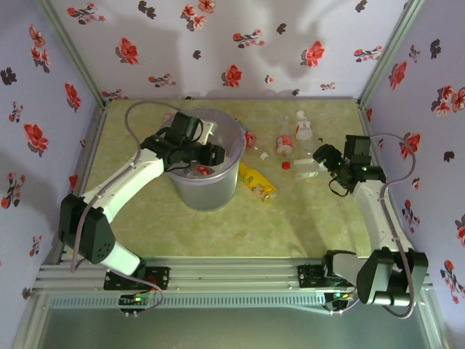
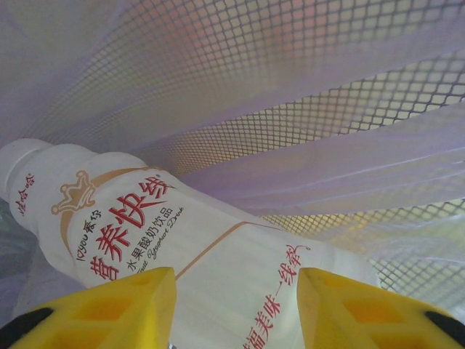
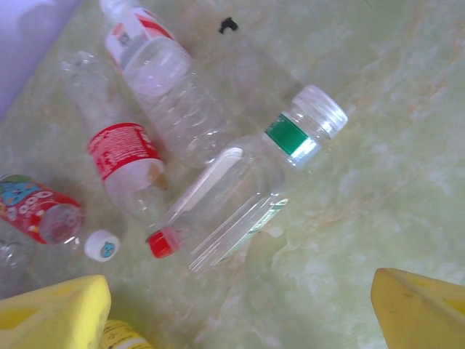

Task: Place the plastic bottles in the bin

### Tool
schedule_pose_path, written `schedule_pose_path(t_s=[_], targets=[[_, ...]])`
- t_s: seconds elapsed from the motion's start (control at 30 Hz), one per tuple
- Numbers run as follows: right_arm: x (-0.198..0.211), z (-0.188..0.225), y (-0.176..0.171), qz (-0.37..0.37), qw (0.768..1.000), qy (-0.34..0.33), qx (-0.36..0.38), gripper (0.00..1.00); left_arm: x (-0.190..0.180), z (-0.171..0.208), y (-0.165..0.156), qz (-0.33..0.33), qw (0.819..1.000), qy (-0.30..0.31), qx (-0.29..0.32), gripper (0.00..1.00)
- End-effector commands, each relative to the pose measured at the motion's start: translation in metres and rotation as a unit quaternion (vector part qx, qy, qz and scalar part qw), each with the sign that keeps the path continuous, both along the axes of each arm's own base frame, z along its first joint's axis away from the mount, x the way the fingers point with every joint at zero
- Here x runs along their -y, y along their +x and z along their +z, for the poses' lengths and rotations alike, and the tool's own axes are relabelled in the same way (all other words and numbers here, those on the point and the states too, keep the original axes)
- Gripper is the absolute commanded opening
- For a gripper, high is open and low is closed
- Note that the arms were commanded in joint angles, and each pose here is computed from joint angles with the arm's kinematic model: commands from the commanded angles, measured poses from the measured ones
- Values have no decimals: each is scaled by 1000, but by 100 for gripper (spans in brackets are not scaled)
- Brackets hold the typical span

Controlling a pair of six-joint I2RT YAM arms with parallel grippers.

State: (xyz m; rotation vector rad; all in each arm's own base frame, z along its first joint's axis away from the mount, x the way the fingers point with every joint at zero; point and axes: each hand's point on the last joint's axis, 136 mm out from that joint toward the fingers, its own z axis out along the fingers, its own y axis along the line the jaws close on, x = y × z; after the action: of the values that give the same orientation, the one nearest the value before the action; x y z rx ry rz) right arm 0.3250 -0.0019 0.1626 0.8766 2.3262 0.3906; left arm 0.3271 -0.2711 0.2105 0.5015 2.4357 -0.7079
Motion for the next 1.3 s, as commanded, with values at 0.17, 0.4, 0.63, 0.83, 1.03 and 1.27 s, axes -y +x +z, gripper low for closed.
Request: schedule_pose_path(t_s=[0.17,0.4,0.63,0.83,1.03,1.27], targets=[[9,-37,19,-56,998,21,-22,91,-8,27,-2,-2,999,11,32,74],[6,-61,28,-79,995,44,-49,89,-27,68,-3,45,995,-9,88,90],[-7,-72,45,-76,995,44,-54,96,-43,82,-5,79,991,-25,104,94],[-13,-90,61,-72,994,45,-74,99,-44,70,-2,87,992,-23,94,94],[-20,-104,73,-67,993,26,-92,99,-49,61,2,93,991,-18,91,94],[-24,-124,78,-64,991,11,-120,99,-52,63,4,93,991,-19,98,94]])
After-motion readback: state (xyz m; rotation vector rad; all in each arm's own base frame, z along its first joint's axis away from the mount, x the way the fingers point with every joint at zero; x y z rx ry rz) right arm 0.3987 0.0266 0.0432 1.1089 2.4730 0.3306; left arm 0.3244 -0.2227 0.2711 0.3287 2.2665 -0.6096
